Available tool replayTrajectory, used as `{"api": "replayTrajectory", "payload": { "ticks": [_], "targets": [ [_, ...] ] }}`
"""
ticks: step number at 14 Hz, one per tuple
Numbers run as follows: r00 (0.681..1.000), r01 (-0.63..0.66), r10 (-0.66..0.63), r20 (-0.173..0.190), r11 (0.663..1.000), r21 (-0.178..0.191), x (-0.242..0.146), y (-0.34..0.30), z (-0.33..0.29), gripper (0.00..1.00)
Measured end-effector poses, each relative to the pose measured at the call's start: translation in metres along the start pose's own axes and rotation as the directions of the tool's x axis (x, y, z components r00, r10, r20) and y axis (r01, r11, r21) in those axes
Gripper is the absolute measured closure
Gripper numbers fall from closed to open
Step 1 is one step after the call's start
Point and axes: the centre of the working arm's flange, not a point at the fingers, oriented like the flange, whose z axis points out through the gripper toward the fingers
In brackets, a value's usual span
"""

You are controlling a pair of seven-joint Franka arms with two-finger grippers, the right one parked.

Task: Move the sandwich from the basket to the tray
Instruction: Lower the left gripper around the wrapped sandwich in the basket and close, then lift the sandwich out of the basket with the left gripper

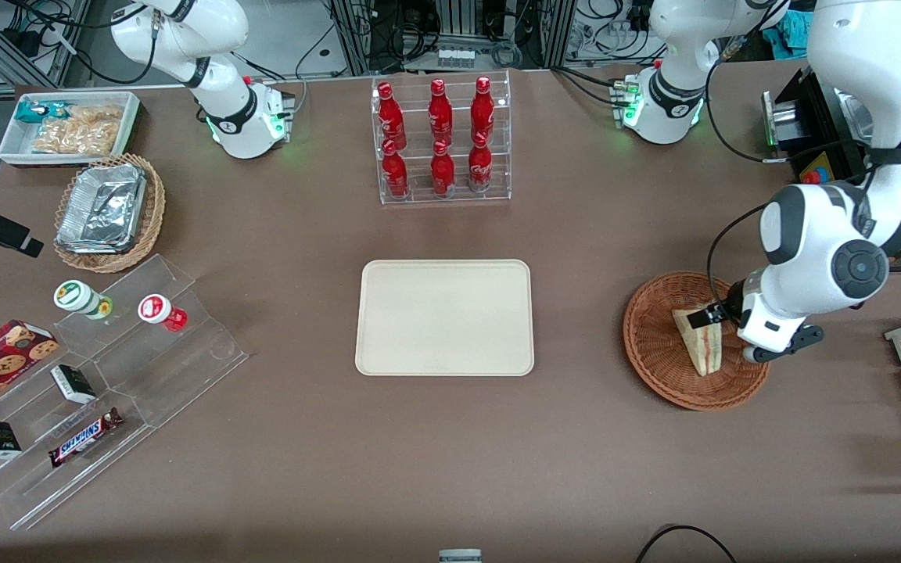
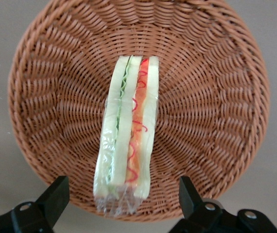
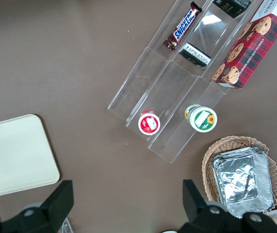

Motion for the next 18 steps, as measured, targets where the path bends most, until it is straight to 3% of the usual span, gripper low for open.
{"api": "replayTrajectory", "payload": {
  "ticks": [5,8,12,15,18],
  "targets": [
    [1.0,0.027,-0.027,-0.008,0.999,-0.017,0.006,-0.003,0.048,0.04],
    [0.999,0.029,-0.029,-0.016,0.999,-0.023,0.009,-0.003,0.049,0.33],
    [0.998,0.008,-0.01,-0.057,0.999,-0.038,0.013,0.008,0.018,0.7],
    [0.997,-0.07,0.07,-0.017,0.998,-0.004,0.0,0.048,-0.039,0.8],
    [0.979,-0.202,0.201,0.023,0.979,0.042,-0.057,0.141,-0.095,0.85]
  ]
}}
